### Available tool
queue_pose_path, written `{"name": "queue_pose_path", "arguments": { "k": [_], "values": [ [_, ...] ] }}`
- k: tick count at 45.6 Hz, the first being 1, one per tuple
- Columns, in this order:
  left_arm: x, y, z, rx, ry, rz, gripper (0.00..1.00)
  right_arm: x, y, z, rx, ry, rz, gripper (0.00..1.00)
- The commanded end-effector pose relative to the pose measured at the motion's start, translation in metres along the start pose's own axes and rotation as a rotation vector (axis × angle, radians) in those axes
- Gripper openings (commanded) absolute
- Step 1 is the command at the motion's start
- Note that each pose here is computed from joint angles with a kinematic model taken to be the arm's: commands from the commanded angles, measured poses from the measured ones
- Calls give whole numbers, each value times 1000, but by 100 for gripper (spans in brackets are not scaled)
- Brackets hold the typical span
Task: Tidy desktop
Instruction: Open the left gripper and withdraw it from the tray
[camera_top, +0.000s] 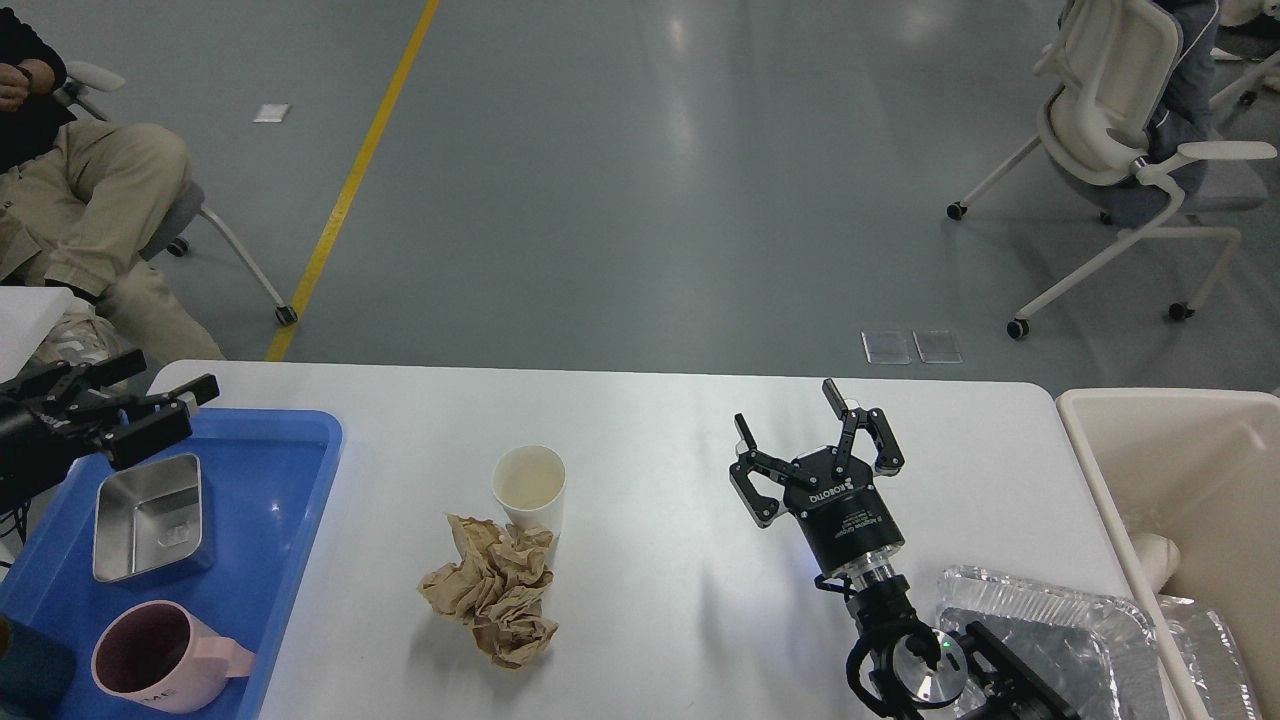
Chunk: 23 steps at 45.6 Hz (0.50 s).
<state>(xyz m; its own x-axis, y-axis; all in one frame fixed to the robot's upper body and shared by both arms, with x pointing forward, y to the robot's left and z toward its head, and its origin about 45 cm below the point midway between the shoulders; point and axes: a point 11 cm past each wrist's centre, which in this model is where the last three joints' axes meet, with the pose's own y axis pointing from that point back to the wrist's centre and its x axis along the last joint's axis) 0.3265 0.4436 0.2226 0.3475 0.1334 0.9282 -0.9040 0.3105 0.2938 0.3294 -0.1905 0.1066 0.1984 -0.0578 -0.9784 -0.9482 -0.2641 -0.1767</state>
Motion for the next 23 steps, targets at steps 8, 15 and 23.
{"name": "queue_pose_path", "arguments": {
  "k": [8,15,23],
  "values": [
    [-32,-41,35,62,373,235,94,1,0,-2,0,6,4,100],
    [-49,-54,49,115,563,349,93,2,1,-2,0,6,7,100],
    [-64,-57,52,181,756,466,93,1,1,0,0,0,6,100]
  ]
}}
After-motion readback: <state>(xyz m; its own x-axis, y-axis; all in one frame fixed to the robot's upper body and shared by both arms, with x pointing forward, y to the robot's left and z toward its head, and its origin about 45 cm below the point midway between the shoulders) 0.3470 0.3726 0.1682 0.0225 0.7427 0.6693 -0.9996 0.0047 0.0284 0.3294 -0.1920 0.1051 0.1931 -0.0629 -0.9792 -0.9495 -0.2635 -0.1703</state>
